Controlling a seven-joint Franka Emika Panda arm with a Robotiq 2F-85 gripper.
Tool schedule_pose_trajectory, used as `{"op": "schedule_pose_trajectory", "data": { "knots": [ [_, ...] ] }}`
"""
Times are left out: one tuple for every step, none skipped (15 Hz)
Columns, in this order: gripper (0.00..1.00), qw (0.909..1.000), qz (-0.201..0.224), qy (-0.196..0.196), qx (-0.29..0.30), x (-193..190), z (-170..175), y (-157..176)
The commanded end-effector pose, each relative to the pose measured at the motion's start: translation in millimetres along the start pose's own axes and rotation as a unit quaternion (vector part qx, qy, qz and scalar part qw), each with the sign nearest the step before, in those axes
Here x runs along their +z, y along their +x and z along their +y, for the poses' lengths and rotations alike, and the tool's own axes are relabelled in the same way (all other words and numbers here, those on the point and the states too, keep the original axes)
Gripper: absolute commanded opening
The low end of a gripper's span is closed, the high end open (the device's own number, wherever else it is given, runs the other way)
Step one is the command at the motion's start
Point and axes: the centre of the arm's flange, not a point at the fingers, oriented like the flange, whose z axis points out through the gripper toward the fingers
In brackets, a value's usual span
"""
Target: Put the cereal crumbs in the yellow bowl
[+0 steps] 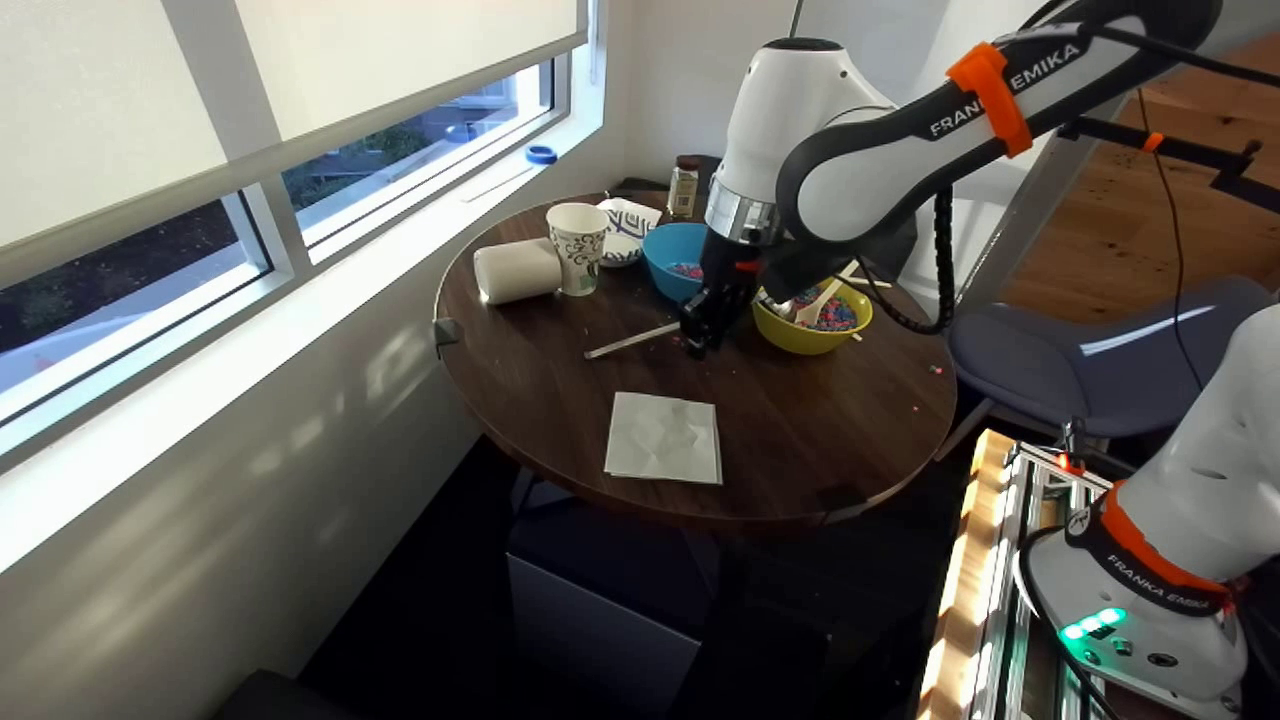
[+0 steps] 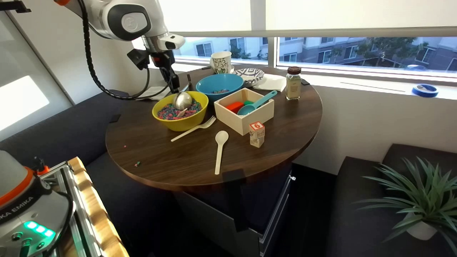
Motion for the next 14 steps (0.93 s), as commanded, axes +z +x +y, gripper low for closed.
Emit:
{"op": "schedule_pose_trajectory", "data": {
  "knots": [
    [0.35,0.9996,0.002,-0.007,0.029,12.1,3.0,4.7],
    [0.38,0.9995,0.001,-0.006,0.032,13.3,3.9,5.2],
    [0.37,0.9994,-0.002,-0.006,0.035,15.0,3.8,5.9],
    [0.32,0.9993,-0.004,-0.005,0.036,16.6,3.8,6.3],
    [0.32,0.9992,-0.004,-0.006,0.038,18.0,3.7,6.6],
    [0.28,0.9991,-0.005,-0.008,0.040,19.4,3.0,7.0],
    [0.22,0.9991,-0.005,-0.008,0.041,20.1,2.4,7.3],
    [0.25,0.9991,-0.005,-0.008,0.041,20.7,1.9,7.9],
    [0.19,0.9990,-0.004,-0.011,0.043,20.7,1.2,8.6],
    [0.22,0.9989,-0.003,-0.013,0.045,20.8,0.4,9.6],
    [0.26,0.9988,-0.001,-0.018,0.046,20.5,-0.5,11.0],
    [0.28,0.9987,-0.001,-0.020,0.048,21.0,-1.2,12.0],
    [0.28,0.9986,0.000,-0.021,0.049,21.3,-1.8,12.9],
    [0.31,0.9985,0.001,-0.023,0.049,21.9,-1.8,13.5]
  ]
}}
